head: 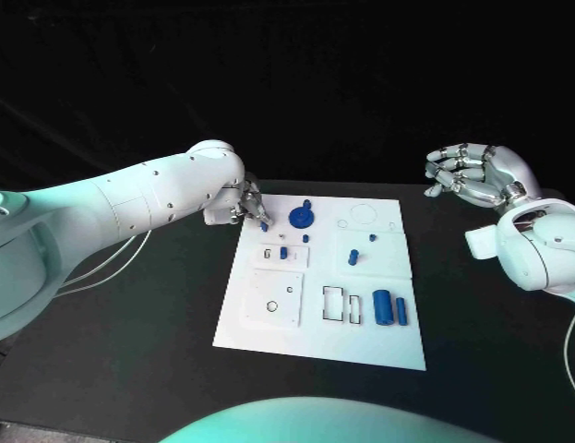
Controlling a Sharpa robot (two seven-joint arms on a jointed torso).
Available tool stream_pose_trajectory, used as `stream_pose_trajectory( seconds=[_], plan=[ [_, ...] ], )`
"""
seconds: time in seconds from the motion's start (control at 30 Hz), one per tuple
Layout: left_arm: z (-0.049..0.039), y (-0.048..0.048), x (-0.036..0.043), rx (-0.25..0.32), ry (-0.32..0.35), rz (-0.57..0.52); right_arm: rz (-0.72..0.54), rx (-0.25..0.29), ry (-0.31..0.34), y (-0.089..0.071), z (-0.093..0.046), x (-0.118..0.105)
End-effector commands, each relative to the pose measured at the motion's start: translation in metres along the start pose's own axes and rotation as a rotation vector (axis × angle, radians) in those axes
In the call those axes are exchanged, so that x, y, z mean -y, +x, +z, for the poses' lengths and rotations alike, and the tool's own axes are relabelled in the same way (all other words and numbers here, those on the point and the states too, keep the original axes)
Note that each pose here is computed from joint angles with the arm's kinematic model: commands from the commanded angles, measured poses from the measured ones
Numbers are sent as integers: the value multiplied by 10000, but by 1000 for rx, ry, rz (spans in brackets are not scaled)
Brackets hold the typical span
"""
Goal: Assemble the parts on the task board
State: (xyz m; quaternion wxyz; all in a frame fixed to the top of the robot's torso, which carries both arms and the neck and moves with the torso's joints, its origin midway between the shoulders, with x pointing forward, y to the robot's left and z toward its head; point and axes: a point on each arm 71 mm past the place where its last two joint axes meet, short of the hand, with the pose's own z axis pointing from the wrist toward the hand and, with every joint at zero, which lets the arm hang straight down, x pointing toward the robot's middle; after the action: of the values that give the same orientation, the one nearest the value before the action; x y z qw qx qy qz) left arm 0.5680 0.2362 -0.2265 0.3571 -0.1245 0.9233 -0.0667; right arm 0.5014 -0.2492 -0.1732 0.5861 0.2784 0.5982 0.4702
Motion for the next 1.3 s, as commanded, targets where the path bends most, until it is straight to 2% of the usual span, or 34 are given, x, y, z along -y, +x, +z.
stream_pose_trajectory(
  seconds=[0.03,0.3,0.5,0.83,1.03,1.3],
  plan=[
    [-4,10,25,-7,20,-2,-1,-3,-10,5,1,-6],
    [-11,10,33,-7,44,-34,-1,-2,-10,3,1,-3],
    [-44,11,-1,0,59,-65,-2,0,-9,0,-2,4],
    [-215,56,-99,10,97,-129,-4,5,-6,-24,-14,16],
    [-339,126,-98,23,132,-142,-6,8,-5,-41,-18,23],
    [-408,284,-63,46,162,-111,-6,10,-3,-49,-21,29]
  ],
)
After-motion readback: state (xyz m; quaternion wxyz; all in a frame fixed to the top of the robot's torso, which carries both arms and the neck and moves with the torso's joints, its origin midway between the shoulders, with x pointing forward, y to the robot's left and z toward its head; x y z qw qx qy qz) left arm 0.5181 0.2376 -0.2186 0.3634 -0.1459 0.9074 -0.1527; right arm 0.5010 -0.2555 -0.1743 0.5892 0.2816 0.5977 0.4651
